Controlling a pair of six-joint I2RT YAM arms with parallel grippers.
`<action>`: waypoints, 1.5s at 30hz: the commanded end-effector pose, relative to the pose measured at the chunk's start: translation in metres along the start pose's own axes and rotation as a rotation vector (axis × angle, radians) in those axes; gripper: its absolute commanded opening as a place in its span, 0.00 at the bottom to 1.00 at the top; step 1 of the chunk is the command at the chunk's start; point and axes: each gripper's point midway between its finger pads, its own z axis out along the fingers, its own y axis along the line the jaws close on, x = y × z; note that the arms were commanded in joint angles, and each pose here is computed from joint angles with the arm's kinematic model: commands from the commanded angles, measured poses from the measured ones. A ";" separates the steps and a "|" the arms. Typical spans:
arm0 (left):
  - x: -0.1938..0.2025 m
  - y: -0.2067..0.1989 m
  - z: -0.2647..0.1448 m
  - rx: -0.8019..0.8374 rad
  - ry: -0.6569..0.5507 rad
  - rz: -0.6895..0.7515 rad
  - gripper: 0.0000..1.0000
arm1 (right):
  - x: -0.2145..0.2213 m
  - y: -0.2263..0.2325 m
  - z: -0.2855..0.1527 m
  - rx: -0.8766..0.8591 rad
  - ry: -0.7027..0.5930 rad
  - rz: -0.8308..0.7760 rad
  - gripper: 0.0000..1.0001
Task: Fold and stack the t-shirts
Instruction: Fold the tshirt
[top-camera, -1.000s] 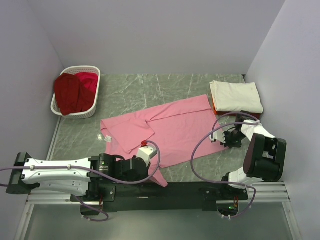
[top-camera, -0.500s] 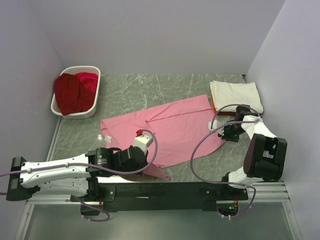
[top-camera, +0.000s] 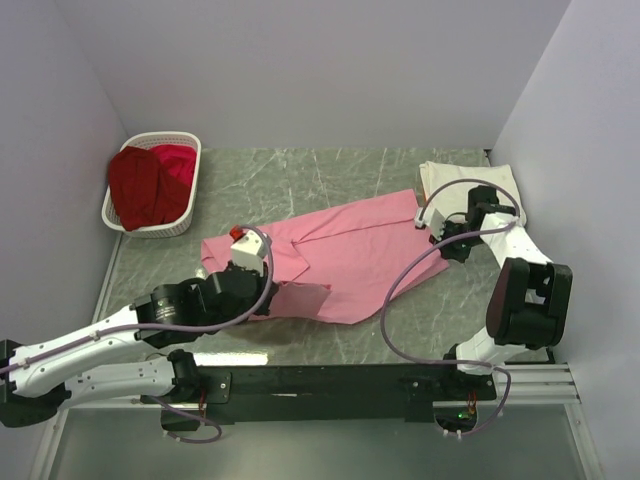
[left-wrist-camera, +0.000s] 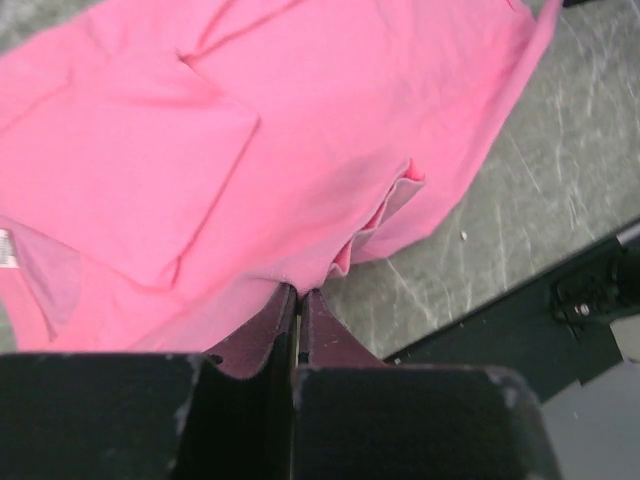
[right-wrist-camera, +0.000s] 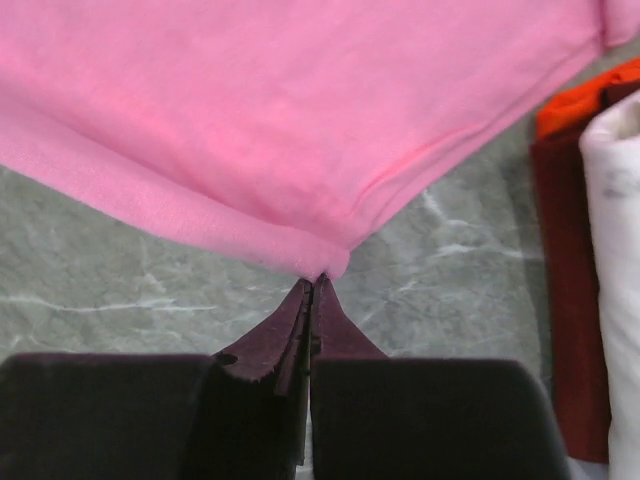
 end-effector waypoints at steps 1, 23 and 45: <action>-0.035 0.008 -0.007 -0.042 -0.097 0.011 0.01 | -0.017 -0.021 -0.003 0.050 -0.049 0.095 0.00; -0.095 0.071 0.021 -0.267 -0.192 0.081 0.00 | -0.047 -0.064 0.004 0.121 -0.119 0.293 0.00; -0.099 0.106 0.046 -0.339 -0.144 0.102 0.01 | -0.041 -0.082 0.026 0.153 -0.050 0.405 0.00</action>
